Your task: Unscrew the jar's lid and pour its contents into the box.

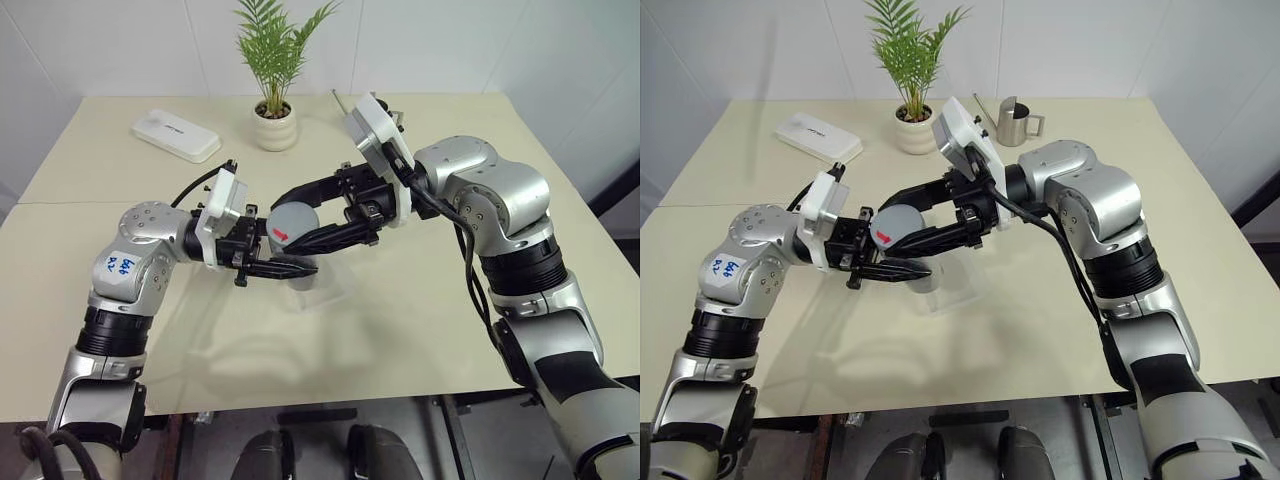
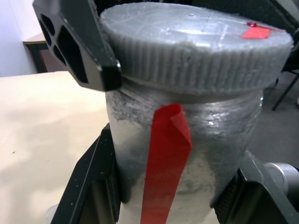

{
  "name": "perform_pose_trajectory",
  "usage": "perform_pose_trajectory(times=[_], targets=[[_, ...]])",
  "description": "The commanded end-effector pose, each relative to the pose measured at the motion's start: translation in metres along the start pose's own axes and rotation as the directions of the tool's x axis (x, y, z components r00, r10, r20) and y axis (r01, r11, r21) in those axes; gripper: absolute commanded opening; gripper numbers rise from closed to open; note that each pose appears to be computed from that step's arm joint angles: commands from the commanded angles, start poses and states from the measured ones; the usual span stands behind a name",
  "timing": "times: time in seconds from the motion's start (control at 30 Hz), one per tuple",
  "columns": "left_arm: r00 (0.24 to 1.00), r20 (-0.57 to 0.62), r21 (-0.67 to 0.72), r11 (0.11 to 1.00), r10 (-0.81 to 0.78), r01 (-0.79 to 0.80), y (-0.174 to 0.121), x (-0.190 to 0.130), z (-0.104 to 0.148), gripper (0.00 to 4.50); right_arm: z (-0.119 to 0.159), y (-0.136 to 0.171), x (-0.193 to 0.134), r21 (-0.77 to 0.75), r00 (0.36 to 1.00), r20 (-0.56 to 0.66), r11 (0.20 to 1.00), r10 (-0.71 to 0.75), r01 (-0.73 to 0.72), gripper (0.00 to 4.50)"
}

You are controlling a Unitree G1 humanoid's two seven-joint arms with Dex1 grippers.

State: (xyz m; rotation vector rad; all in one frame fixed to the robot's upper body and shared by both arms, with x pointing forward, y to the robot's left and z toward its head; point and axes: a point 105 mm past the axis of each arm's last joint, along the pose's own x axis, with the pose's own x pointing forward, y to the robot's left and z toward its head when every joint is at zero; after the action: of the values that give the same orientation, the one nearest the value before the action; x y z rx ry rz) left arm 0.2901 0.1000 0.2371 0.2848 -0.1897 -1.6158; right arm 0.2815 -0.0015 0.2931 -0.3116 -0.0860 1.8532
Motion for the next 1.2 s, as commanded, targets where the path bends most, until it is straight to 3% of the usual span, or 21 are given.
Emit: perform_pose_trajectory(times=[0.03, 0.2, 0.43, 0.6, 0.87, 1.2], targets=[[0.996, -0.005, -0.007, 0.996, 0.090, -0.090, 0.005, -0.017, 0.001, 1.97, 0.024, 0.012, -0.001, -0.072, 0.994, 0.099, 0.996, 0.055, -0.048, 2.94], [0.987, -0.034, -0.013, 0.987, 0.158, -0.159, 0.008, -0.030, -0.001, 1.97, 0.024, 0.005, -0.009, -0.062, 0.991, 0.126, 0.997, -0.036, 0.044, 4.47], [0.961, -0.090, -0.019, 0.964, 0.261, -0.264, 0.013, -0.044, -0.009, 1.97, 0.023, 0.002, -0.012, -0.109, 0.984, 0.134, 0.985, -0.121, 0.136, 4.47], [0.948, -0.109, -0.037, 0.951, 0.300, -0.306, 0.013, -0.037, -0.013, 1.97, 0.009, -0.014, 0.011, -0.118, 0.942, 0.123, 0.938, -0.312, 0.326, 4.47], [0.953, -0.088, -0.049, 0.954, 0.291, -0.296, 0.012, -0.026, -0.011, 1.97, 0.004, -0.022, 0.028, -0.104, 0.927, 0.105, 0.924, -0.359, 0.369, 4.47], [0.955, -0.063, -0.051, 0.955, 0.288, -0.292, 0.010, -0.023, -0.007, 1.97, 0.001, -0.030, 0.023, -0.082, 0.917, 0.106, 0.916, -0.385, 0.393, 4.47]])
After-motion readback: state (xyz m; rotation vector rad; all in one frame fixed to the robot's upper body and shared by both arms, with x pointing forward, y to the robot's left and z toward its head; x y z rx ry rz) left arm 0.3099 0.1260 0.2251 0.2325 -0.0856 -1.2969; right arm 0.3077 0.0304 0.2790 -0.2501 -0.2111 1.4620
